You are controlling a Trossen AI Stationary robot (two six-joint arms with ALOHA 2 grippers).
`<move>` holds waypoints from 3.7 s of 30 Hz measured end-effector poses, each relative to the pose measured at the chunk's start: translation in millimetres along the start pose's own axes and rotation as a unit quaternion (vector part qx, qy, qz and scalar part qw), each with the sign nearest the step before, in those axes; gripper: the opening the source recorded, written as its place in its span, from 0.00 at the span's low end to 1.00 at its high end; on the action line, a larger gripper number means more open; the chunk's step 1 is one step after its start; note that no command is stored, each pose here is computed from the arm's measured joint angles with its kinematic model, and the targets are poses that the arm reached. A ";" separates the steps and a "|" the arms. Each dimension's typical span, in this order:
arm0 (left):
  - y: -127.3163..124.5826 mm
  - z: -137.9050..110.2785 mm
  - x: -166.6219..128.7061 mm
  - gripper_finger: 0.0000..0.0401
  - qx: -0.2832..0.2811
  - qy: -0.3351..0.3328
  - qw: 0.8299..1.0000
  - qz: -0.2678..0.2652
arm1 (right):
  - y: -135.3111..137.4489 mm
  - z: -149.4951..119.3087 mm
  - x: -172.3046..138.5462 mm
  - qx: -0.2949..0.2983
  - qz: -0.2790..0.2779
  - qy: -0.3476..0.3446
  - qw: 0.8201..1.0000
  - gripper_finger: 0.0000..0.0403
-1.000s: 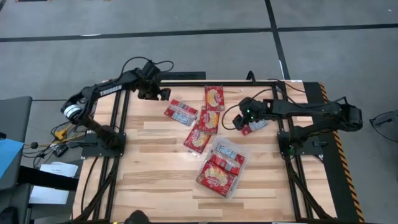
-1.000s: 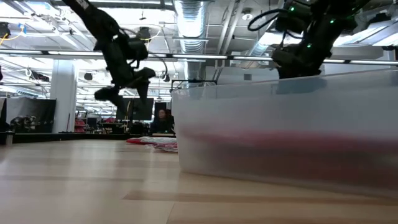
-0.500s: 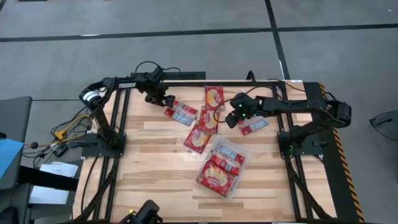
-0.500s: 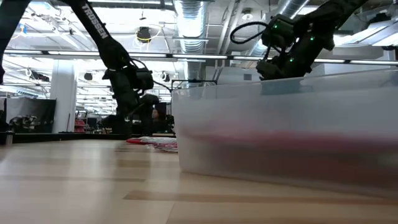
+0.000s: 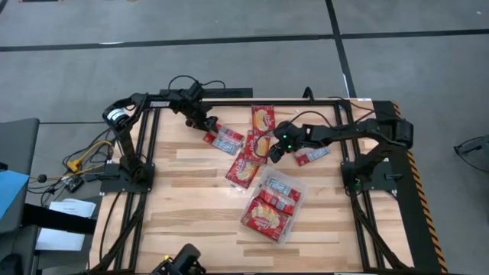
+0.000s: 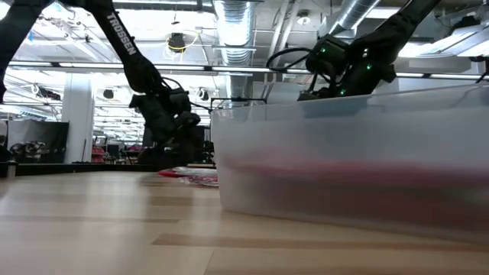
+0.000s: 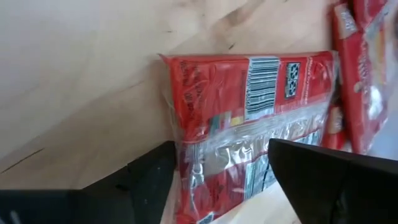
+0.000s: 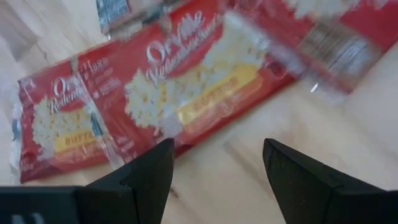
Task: Sort popcorn bags into baskets
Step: Put the red popcorn bag into the transparent bin
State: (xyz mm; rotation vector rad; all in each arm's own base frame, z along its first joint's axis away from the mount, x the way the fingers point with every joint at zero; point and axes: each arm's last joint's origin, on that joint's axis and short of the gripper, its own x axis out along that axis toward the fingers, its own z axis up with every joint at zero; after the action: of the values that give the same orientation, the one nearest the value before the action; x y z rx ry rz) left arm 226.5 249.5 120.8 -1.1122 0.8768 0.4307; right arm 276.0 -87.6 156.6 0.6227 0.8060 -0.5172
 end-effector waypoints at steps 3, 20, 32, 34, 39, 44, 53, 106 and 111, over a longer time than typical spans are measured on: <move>-0.3 0.4 6.5 0.58 -0.010 0.006 1.000 -0.014 | 1.3 -0.1 4.7 0.001 0.011 0.000 1.000 0.67; -14.6 -7.3 19.1 0.02 0.023 -0.003 0.998 0.062 | -1.1 2.5 3.5 -0.001 0.011 -0.005 1.000 0.67; -37.8 4.8 -16.3 0.00 -0.026 -0.023 0.998 0.046 | -2.2 16.9 -30.2 -0.001 0.030 -0.053 0.998 0.67; -45.6 6.3 -26.9 0.00 -0.023 -0.032 0.999 0.038 | -4.5 22.6 -41.2 0.006 0.036 -0.075 0.997 0.67; -66.0 6.7 -54.1 0.00 -0.023 -0.053 0.998 0.024 | -13.6 32.9 -69.8 0.023 0.039 -0.121 0.992 0.67; -84.7 1.6 -84.6 0.00 -0.029 -0.078 0.996 0.019 | -22.6 37.9 -94.7 0.035 0.035 -0.156 0.986 0.67; -128.9 -19.7 -129.9 0.00 -0.029 -0.128 0.991 -0.034 | -31.5 40.8 -116.8 0.040 0.028 -0.191 0.980 0.67; -282.8 -124.0 48.2 0.00 0.039 -0.059 0.973 -0.218 | -63.7 35.0 -120.9 0.062 -0.099 -0.162 0.980 0.67; -280.6 -124.3 60.0 0.00 0.020 -0.065 0.975 -0.211 | -63.9 35.1 -120.9 0.062 -0.101 -0.162 0.980 0.67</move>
State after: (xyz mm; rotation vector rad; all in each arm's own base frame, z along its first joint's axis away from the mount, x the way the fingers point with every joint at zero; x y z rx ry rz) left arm 409.1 15.2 218.7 -1.1821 0.5119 0.1311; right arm 181.5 -134.1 250.7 0.5549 0.5317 -0.8360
